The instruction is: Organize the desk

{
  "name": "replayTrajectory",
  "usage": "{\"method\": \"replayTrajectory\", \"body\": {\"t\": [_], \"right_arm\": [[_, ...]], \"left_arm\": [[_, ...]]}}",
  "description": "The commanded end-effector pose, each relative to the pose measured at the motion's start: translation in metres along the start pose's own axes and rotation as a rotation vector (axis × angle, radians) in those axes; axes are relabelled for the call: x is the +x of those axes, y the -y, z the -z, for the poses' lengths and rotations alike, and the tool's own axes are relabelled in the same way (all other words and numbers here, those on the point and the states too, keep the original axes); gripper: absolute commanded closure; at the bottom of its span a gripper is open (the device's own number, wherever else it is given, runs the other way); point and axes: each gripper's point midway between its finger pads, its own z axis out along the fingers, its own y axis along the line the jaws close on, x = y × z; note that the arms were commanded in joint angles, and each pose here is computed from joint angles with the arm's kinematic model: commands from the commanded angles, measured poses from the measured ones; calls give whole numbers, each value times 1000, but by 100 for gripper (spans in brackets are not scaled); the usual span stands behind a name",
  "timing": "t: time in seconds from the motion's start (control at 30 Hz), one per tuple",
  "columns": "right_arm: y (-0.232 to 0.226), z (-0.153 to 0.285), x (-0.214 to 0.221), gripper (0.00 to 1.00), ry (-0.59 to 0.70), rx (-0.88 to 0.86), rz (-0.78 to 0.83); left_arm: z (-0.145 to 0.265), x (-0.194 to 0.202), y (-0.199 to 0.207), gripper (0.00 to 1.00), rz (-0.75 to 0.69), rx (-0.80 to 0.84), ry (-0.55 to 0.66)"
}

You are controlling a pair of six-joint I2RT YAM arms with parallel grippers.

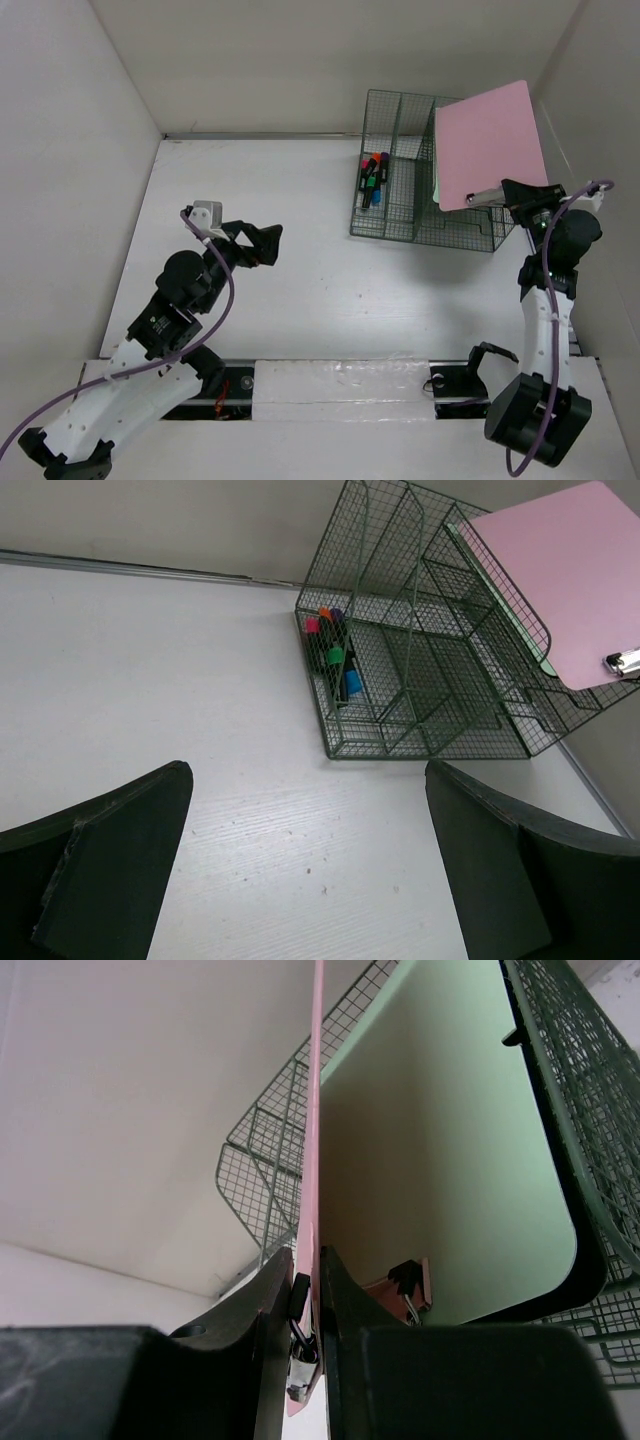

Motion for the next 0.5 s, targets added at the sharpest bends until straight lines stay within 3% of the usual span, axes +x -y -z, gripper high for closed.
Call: {"method": "replayTrajectory", "body": {"t": [0.0,0.47], "right_arm": [[-21,-1,-10,100,27,-99,41],[0,-17,-17,100,57,12,28]], "left_arm": [[1,-25,10,1,4,28,61],[-3,-21,11,1,-5,31,44]]}}
